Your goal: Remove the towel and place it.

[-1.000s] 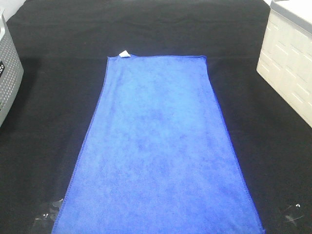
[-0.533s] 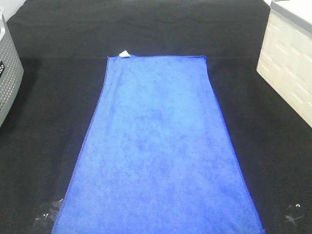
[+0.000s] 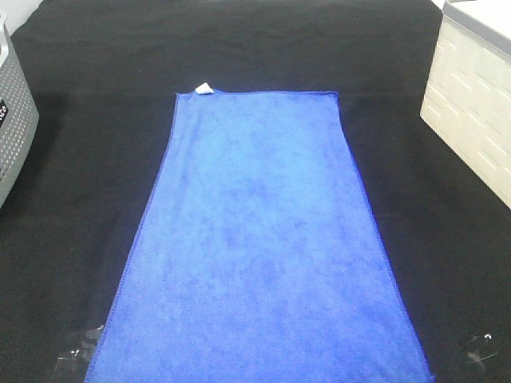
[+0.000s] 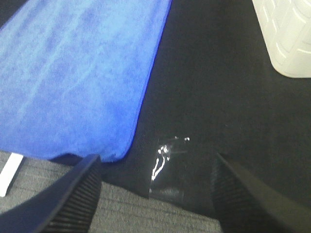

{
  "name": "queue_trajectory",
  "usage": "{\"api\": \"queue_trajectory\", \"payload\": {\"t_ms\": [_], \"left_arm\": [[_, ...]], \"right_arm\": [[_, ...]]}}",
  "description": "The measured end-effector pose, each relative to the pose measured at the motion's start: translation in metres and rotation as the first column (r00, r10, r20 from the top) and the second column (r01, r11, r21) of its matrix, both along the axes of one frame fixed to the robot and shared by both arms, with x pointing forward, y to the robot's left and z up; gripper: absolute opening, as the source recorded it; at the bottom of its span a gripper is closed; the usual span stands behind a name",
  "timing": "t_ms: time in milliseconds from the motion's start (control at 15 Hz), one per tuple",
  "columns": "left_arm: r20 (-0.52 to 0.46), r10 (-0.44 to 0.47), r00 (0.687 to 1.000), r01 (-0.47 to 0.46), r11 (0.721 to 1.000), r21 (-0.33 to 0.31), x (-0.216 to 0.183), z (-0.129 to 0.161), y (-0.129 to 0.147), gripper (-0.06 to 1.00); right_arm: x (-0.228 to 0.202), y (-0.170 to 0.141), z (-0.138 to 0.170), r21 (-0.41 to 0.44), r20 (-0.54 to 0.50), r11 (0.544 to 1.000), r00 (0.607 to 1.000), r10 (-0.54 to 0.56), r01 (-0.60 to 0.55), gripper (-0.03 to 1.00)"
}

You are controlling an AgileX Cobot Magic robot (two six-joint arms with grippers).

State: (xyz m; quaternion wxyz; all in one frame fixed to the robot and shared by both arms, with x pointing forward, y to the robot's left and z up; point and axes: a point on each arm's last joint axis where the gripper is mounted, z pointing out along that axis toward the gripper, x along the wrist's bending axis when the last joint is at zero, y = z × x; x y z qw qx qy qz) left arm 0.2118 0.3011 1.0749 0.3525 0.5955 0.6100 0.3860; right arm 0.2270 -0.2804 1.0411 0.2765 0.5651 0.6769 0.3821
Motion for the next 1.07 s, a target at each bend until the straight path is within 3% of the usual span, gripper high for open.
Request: {"api": "queue_trajectory", "payload": {"t_ms": [333, 1067], "left_arm": [[0.000, -0.024, 1.000, 0.024, 0.999, 0.024, 0.021, -0.022, 0.000, 0.76], [0.016, -0.029, 0.999, 0.029, 1.000, 0.006, 0.022, -0.022, 0.000, 0.76]], "right_arm": [[0.007, 0.000, -0.003, 0.011, 0.043, 1.000, 0.999, -0.013, 0.013, 0.63], [0.007, 0.000, -0.003, 0.010, 0.043, 1.000, 0.999, -0.013, 0.012, 0.63]]}}
